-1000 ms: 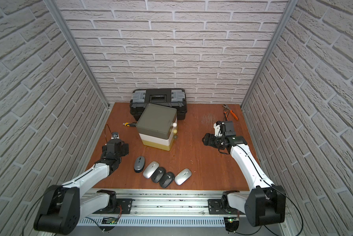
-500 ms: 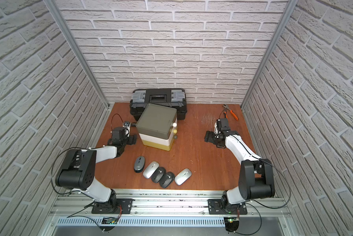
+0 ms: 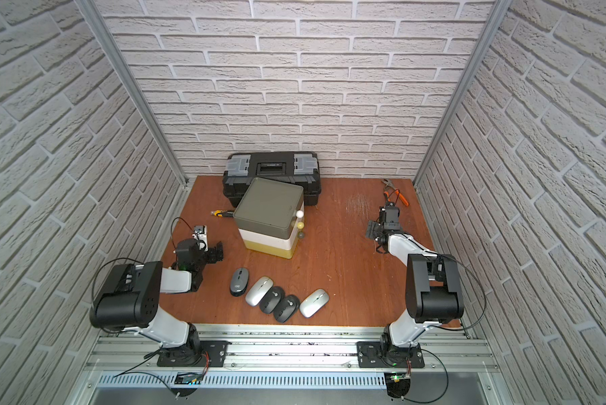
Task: Take the mice out of the drawer
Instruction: Reset both arms
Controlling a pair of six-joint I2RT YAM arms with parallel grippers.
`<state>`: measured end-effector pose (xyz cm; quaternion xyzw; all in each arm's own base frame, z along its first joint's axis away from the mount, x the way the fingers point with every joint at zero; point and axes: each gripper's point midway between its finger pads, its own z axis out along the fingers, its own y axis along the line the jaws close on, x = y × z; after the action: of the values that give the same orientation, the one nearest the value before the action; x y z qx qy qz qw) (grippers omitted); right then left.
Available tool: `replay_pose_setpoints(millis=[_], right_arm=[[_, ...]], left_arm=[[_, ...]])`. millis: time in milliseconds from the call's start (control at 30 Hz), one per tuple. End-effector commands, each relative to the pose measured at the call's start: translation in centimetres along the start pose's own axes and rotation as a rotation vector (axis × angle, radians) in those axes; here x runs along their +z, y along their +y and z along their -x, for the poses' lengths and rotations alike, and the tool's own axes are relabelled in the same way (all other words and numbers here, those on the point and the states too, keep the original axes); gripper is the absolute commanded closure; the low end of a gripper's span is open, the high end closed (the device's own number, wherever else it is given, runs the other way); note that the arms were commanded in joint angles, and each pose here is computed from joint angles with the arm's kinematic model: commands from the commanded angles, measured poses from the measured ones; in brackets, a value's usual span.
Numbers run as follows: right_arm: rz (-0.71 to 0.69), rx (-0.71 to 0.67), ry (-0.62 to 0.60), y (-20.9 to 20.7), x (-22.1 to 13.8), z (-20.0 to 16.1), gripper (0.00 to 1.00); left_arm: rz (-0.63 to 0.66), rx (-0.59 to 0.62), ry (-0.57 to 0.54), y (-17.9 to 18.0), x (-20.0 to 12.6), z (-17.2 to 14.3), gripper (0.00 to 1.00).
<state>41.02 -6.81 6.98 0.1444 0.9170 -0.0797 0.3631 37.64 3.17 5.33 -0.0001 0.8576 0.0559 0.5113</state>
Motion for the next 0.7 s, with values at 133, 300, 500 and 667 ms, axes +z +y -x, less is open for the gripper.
replay_pose_setpoints(millis=[133,300,500,667], right_arm=[[0.011,-0.144,-0.313,2.7,-2.9,1.2,0.22],[0.047,-0.211,-0.423,4.3,-4.5,0.6,0.0],[0.225,-0.17,-0.466,4.7,-3.7,-0.5,0.0],[0.228,-0.179,-0.456,4.8,-3.8,-0.4,0.0]], left_arm=[[0.034,-0.053,-0.131,0.8,0.1,4.0,0.02],[0.033,-0.053,-0.128,0.8,0.1,3.9,0.02],[0.03,-0.052,-0.13,0.7,0.1,4.0,0.02],[0.031,-0.053,-0.129,0.8,0.1,3.9,0.02]])
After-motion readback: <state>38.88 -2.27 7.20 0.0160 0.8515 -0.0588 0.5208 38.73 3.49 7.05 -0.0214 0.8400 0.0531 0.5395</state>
